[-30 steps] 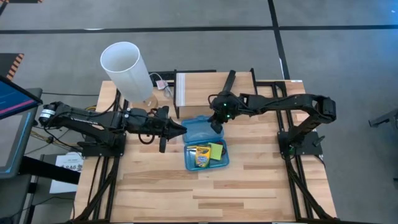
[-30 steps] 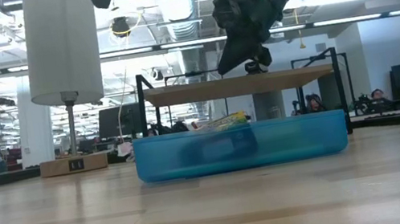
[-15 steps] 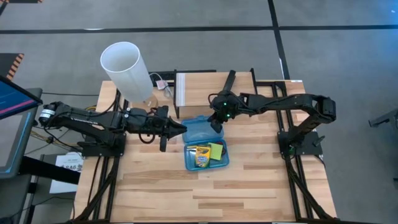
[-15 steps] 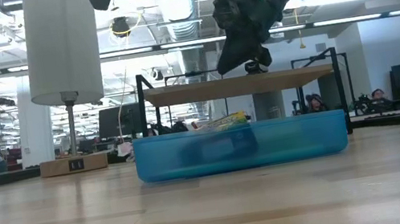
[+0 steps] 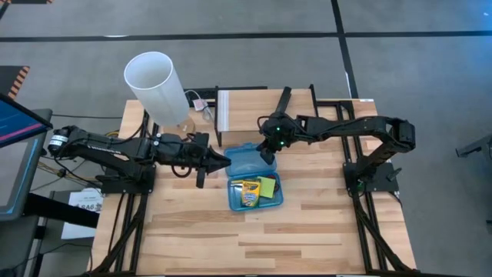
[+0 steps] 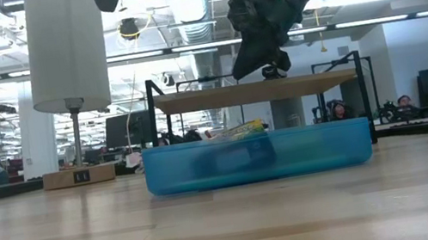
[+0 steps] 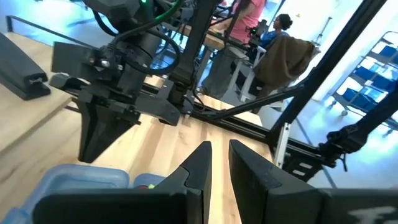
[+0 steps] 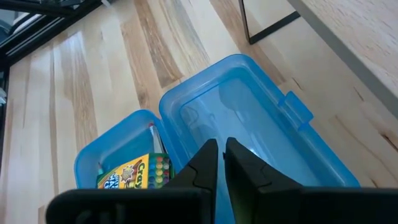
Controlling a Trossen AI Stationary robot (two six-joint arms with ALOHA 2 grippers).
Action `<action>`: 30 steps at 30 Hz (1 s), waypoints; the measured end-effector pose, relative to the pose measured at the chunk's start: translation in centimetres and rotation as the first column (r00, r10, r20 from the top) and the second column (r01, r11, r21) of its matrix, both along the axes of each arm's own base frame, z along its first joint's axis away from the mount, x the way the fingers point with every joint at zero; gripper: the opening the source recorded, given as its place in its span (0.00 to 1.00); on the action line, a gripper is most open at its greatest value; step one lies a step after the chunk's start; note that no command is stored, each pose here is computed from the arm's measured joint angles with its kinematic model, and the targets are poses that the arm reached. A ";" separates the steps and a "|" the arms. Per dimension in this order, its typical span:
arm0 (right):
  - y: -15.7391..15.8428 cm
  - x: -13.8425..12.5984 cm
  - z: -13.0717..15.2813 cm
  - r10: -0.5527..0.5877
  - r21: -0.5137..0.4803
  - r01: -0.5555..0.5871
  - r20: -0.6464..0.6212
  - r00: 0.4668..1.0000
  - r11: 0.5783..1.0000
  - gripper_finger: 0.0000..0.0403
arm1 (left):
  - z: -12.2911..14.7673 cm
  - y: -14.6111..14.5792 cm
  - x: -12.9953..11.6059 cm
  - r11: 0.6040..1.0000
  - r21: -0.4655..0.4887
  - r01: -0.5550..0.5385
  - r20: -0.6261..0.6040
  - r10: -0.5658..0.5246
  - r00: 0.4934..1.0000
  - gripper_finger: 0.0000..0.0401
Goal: Pack school essentials
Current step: Close the blue supply box
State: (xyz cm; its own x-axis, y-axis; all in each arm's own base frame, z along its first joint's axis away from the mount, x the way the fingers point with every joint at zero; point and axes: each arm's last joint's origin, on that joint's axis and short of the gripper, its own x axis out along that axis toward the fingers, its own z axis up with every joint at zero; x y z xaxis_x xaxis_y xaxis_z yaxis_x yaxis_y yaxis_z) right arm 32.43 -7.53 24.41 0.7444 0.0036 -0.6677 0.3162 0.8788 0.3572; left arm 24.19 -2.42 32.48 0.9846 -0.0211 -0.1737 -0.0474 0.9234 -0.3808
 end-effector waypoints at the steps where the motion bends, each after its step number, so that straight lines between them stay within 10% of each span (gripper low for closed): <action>1: 0.0 0.0 0.0 -0.002 0.003 0.002 0.000 1.000 1.000 0.13 | 0.0 0.0 0.0 1.000 -0.004 0.004 0.000 -0.004 1.000 0.10; 30: 0.1 0.0 0.0 -0.124 0.142 0.124 -0.011 0.992 0.982 0.13 | 2.9 -0.3 -2.5 0.996 0.067 0.063 0.178 -0.074 0.981 0.10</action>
State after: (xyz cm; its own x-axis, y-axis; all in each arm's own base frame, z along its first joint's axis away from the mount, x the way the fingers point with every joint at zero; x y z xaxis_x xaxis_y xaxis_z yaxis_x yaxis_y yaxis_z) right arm 32.44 -7.45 24.39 0.7435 0.0062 -0.6687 0.4207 0.7729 0.4750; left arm 21.68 -2.75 35.41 0.9964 -0.0844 0.0036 0.0811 0.9438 -0.3205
